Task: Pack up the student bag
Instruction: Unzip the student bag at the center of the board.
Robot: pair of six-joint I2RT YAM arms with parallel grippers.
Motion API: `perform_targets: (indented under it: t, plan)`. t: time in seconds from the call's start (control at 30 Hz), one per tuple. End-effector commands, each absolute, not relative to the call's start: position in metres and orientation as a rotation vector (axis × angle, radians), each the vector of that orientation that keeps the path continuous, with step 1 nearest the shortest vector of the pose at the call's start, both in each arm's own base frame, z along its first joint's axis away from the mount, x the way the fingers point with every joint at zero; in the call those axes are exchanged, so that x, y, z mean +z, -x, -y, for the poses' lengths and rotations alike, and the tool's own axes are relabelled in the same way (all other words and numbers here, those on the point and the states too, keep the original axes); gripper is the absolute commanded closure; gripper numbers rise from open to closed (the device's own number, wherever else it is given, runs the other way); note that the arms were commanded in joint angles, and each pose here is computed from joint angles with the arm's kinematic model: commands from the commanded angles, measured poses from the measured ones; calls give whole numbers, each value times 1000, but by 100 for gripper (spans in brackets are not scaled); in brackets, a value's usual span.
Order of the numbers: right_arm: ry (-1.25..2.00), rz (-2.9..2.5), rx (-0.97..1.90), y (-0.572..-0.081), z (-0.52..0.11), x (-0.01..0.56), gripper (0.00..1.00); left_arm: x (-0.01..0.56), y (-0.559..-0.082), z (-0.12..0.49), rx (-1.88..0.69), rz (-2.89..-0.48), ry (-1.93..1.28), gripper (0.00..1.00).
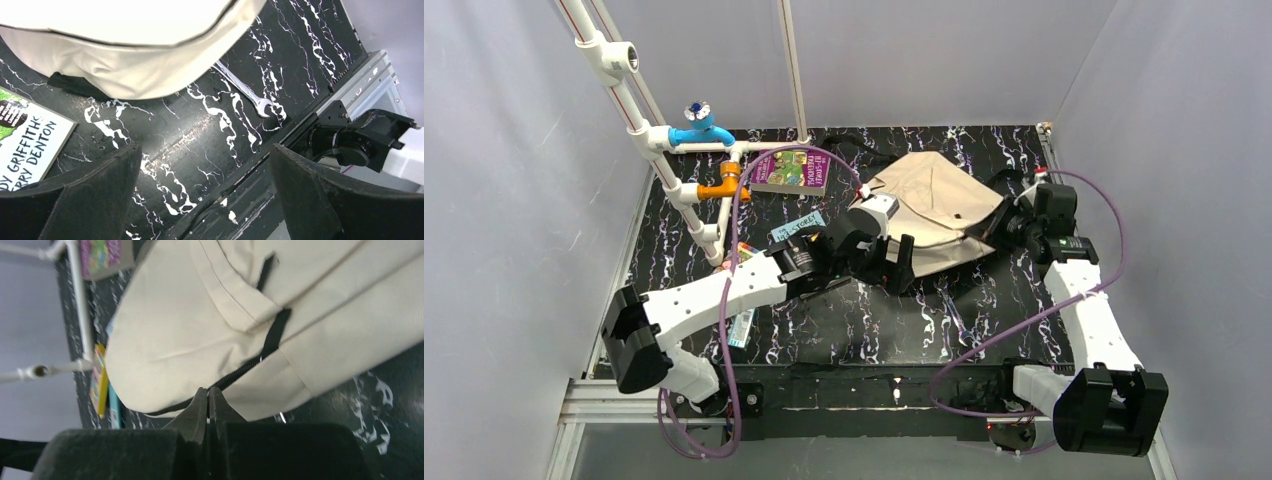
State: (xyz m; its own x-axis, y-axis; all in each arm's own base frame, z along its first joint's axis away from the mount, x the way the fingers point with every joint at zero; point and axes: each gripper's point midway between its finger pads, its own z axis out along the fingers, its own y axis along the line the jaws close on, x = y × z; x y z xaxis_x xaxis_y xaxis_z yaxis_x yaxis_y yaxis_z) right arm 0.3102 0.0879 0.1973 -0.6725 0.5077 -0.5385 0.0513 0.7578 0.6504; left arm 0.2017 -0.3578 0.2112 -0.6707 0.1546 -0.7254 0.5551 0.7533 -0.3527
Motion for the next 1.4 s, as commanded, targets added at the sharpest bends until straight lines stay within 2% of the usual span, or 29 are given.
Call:
perform_targets:
  t: [0.0,0.23,0.37,0.43,0.57,0.77,0.83,0.93,1.07,1.2,1.3,1.37]
  plan:
    - [-332,-2384,785,-259,-93,153,99,231,-217,366,-803,-2203,-507,1]
    - [-330,-2466,936,-218,-111,128,92,219,-223,376,-830,-2198,-530,1]
    - [-302,-2461,960,-212,-113,122,99,221,-227,382,-862,-2158,-497,1]
    - [-298,-2450,985,-209,-116,121,99,220,-230,384,-863,-2143,-496,1]
    - [-336,-2454,972,-202,-115,112,99,196,-240,383,-783,-2200,-502,8]
    - [-339,-2502,987,-194,-116,100,99,117,-260,382,-752,-2402,-376,22]
    - [-307,-2509,981,-194,-115,103,99,96,-257,384,-762,-2442,-385,24]
    - [-233,-2483,980,-197,-116,119,99,81,-248,391,-808,-2478,-424,33]
    - [-166,-2440,1022,-201,-122,140,99,96,-239,396,-863,-2393,-455,31]
    - [-177,-2424,1059,-206,-126,148,99,126,-233,407,-822,-2237,-620,16]
    - [-165,-2408,1037,-211,-124,156,77,140,-233,413,-789,-2159,-652,11]
    - [-194,-2431,983,-214,-118,154,70,145,-233,415,-805,-2150,-636,11]
